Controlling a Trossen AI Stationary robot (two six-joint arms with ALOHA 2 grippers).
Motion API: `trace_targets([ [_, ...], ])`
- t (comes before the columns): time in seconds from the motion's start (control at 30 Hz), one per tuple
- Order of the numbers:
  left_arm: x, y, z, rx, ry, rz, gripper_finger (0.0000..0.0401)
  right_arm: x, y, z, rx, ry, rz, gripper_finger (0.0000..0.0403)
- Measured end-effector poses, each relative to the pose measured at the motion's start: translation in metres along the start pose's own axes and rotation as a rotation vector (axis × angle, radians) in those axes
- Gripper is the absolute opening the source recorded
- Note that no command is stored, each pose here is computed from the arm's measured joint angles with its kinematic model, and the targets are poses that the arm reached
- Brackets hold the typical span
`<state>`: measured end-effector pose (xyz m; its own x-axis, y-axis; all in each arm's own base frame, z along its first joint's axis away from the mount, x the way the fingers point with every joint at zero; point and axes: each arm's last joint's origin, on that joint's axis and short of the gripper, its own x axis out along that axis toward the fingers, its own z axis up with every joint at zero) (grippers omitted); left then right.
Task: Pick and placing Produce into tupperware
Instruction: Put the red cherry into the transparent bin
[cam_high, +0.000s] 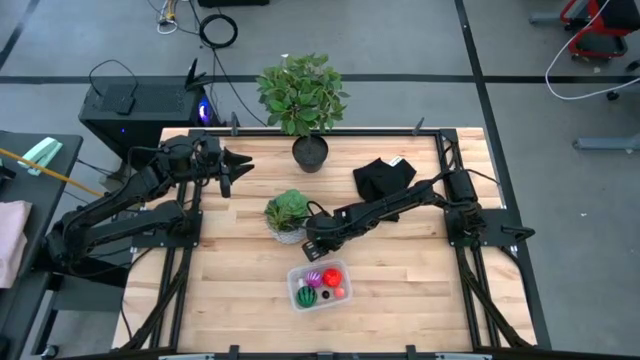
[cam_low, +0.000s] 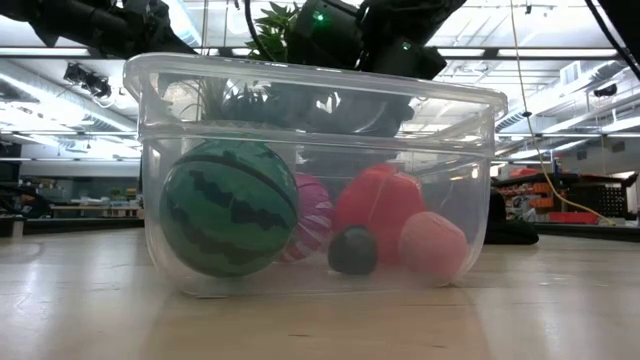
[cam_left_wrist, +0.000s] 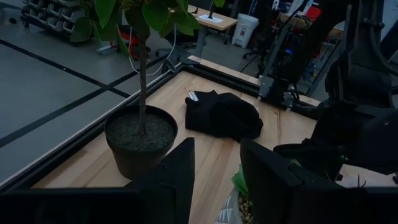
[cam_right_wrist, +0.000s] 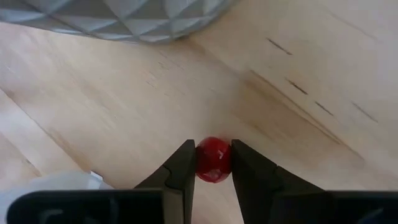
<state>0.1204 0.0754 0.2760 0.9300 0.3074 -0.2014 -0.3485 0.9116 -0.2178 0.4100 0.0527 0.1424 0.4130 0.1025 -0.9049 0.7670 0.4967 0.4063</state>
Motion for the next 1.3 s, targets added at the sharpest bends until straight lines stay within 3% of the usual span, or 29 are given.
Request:
trace_targets([
  [0.3,0.000,0.000,-0.002,-0.006,0.019,0.003,0.0133,-0.018,-0.008,0.003,0.019,-0.003,-0.083,0.0094],
  [0.53,0.000,0.000,-0.002,-0.006,0.024,0.004,0.0136,-0.060,-0.014,0.018,0.034,-0.104,-0.115,0.0094],
  [0.7,0.000,0.000,-0.002,-0.006,0.024,0.004,0.0131,-0.096,-0.006,0.022,0.028,-0.157,0.014,0.0094],
  [0.97,0.000,0.000,-0.002,-0.006,0.024,0.004,0.0135,-0.105,0.045,-0.035,-0.071,-0.072,0.354,0.0094],
  [1.03,0.000,0.000,-0.002,-0.006,0.024,0.004,0.0133,-0.098,0.054,-0.051,-0.100,-0.072,0.381,0.0094],
  [1.3,0.000,0.000,-0.003,-0.003,0.029,0.005,0.0131,-0.078,0.053,-0.085,-0.234,-0.208,0.214,0.0094],
])
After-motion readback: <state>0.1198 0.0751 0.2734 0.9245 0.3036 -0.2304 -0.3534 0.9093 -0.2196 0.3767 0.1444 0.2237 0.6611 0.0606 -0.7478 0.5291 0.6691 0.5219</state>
